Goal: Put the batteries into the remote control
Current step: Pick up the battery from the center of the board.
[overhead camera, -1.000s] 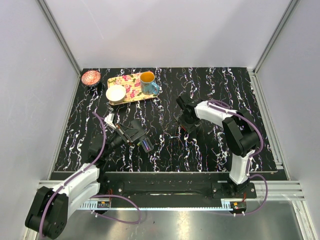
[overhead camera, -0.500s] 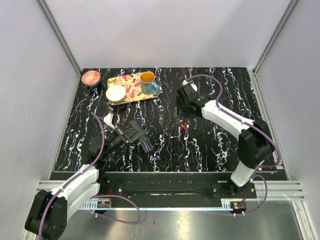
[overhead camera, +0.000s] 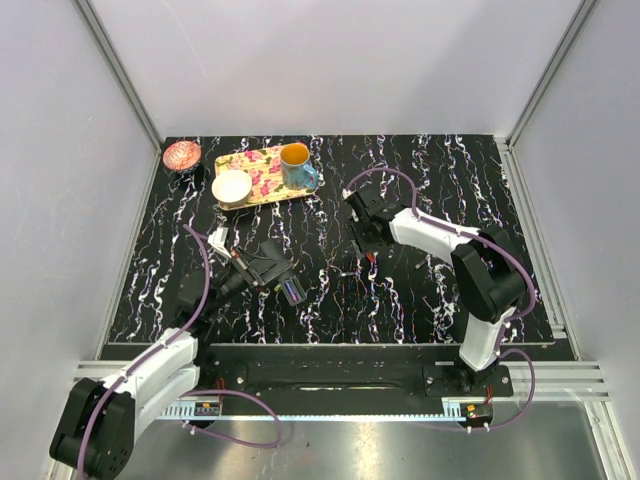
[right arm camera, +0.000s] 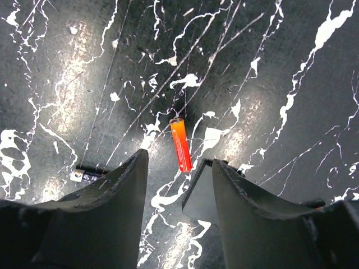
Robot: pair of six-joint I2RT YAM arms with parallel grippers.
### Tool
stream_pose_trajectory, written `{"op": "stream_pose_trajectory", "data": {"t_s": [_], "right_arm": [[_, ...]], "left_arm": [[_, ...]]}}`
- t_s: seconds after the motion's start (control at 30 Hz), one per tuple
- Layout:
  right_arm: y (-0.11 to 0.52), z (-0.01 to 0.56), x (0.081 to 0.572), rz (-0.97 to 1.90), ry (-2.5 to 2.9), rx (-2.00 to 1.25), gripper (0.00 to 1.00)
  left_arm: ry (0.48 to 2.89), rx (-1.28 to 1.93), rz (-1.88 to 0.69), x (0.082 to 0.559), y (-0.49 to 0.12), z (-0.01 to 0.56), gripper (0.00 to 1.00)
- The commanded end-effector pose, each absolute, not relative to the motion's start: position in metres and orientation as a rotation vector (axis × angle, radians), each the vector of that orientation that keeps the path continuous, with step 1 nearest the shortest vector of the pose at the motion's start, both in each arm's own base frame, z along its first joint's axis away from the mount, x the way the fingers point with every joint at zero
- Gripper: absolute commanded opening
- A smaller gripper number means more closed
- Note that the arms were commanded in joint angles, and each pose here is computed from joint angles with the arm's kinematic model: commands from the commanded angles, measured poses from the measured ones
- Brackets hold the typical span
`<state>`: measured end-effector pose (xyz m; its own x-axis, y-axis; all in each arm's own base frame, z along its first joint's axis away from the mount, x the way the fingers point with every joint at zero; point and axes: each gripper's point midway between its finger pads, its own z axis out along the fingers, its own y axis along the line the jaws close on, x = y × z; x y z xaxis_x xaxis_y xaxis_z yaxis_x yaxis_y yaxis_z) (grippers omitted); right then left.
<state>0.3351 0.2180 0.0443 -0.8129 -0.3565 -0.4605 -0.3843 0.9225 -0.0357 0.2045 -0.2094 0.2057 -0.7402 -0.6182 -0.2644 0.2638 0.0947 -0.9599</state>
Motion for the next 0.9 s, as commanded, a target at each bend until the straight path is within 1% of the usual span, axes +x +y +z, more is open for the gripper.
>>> {"op": "stream_pose_trajectory", "data": {"t_s": [0.0, 0.13, 0.27, 0.57, 0.87], "right_arm": [[0.230, 0.051, 0.347, 0.110, 2.546, -0.648, 0.56], [0.231, 0.044, 0.339, 0.137, 2.565, -0.708, 0.52], [0.221, 0.034, 0.334, 0.092, 2.572, -0.762, 0.50], [0.219, 0.019, 0.329, 0.089, 2.603, -0.768, 0.48], [0.217, 0.011, 0.328, 0.078, 2.625, -0.765, 0.42]], "left_arm": [[1.715, -0.315, -1.717, 0.204, -0.210, 0.206, 0.00], [1.716, -0.322, -1.711, 0.205, -0.210, 0.205, 0.00], [1.725, -0.327, -1.705, 0.206, -0.210, 0.202, 0.00], [1.727, -0.325, -1.704, 0.207, -0.211, 0.203, 0.00], [1.733, -0.330, -1.701, 0.206, -0.210, 0.200, 0.00]]}}
